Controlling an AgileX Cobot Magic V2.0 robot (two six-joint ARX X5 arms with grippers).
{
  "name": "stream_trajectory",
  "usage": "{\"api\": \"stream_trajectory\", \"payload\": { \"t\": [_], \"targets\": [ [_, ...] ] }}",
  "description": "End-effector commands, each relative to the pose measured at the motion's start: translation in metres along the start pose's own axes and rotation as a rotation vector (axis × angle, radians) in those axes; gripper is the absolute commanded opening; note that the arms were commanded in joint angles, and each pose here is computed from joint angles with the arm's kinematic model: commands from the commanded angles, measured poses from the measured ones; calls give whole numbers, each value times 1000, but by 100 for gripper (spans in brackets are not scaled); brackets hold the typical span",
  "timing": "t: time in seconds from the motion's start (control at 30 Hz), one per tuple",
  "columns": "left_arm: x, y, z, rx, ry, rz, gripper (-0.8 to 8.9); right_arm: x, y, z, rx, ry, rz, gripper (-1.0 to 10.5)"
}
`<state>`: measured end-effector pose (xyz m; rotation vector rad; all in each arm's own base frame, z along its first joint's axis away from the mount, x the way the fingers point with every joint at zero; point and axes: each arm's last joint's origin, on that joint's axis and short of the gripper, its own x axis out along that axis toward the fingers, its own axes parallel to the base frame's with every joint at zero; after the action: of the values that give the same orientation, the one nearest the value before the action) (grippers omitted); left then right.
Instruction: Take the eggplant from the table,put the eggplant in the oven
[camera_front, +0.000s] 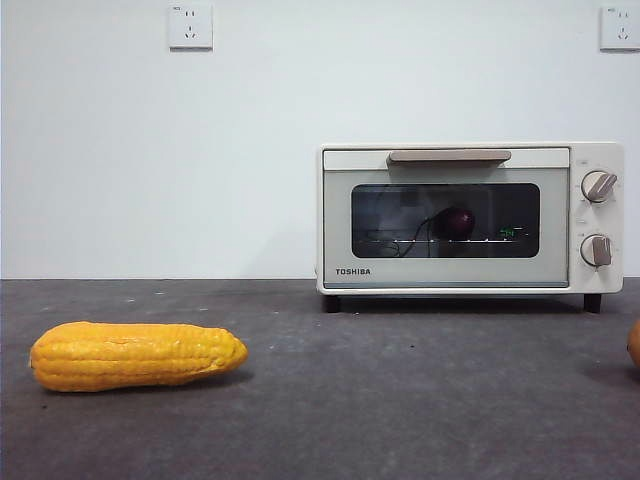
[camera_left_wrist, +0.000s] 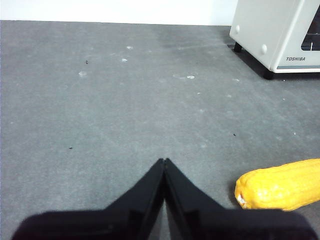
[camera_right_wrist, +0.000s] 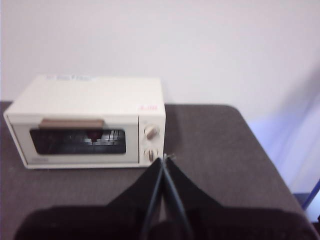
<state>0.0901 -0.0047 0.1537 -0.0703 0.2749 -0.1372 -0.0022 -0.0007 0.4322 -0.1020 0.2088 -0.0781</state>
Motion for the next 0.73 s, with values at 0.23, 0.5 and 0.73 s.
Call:
{"api": "stream_trajectory", "payload": {
  "t": [0.23, 0.5, 0.73],
  "targets": [
    [1, 1, -2, -5, 2, 3, -4, 19, 6, -54, 33, -82, -13, 1],
    [1, 1, -2, -5, 2, 3, -4, 59, 13, -108, 113, -238, -14, 1],
    [1, 1, -2, -5, 2, 3, -4, 98, 21, -167, 112, -183, -11, 1]
  ]
}}
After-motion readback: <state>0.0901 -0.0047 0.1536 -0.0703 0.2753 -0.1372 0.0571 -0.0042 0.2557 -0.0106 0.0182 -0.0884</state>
